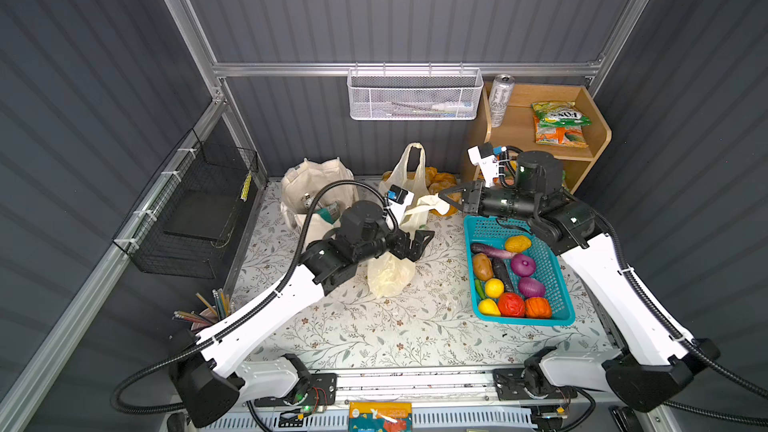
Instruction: Place the mixed food into the grocery bags and tie them
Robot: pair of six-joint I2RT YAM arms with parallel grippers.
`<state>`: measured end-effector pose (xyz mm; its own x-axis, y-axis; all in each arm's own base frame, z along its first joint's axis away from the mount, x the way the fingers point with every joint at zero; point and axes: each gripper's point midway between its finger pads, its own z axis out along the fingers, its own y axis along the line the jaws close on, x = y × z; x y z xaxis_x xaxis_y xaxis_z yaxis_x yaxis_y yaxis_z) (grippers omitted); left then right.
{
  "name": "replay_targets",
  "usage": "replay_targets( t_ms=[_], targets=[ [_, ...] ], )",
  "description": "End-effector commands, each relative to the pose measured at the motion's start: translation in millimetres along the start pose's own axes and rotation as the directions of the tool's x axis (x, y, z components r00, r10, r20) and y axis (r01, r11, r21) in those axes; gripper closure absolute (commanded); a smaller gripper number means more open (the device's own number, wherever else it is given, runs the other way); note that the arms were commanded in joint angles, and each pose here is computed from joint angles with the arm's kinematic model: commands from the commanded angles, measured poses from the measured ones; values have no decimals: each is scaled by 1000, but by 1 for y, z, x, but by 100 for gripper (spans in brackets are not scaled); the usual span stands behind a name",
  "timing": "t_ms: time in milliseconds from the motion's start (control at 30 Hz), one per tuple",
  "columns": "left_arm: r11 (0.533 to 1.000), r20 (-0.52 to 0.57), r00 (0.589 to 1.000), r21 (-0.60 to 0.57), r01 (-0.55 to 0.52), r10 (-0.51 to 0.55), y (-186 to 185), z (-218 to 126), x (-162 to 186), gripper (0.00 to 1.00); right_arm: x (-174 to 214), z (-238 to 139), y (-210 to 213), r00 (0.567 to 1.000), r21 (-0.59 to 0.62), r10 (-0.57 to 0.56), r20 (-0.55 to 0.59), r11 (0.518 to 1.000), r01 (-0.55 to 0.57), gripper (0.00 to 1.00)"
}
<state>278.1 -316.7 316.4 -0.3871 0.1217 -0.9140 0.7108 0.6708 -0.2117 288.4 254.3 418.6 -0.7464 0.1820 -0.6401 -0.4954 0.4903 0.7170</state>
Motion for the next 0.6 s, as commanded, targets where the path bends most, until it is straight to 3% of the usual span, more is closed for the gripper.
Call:
replay_targets(
  t_ms=[0, 133, 267, 333, 400, 467, 533, 567],
  targets=[
    [994, 198, 980, -102, 45, -24, 18, 8, -43, 0, 3, -5, 15, 1000, -44, -9, -16, 999, 9, 100],
    [992, 340, 939, -85, 90, -56, 19, 25, -70, 0, 11, -5, 28, 1000, -72, -8, -21, 997, 7, 100],
    [994, 340, 937, -41, 102, -82, 14, 47, -72, 0, 13, -8, 40, 1000, -111, 1, -7, 994, -1, 100],
    [993, 333, 937, -15, 113, -102, 12, 54, -64, 6, 10, -10, 42, 1000, -121, 7, 9, 993, -6, 100],
    [993, 338, 934, 21, 118, -118, 8, 56, -59, 19, 10, -8, 40, 1000, -120, 20, 16, 993, -17, 100],
    [991, 358, 924, 57, 119, -132, 5, 56, -57, 42, 9, -5, 39, 999, -127, 32, 17, 992, -29, 100],
    [991, 367, 920, 81, 111, -133, 2, 53, -58, 72, 5, -3, 38, 999, -130, 32, 33, 991, -27, 100],
    [991, 365, 923, 83, 101, -125, 2, 51, -59, 81, 2, -3, 37, 998, -127, 29, 47, 992, -22, 100]
  ],
)
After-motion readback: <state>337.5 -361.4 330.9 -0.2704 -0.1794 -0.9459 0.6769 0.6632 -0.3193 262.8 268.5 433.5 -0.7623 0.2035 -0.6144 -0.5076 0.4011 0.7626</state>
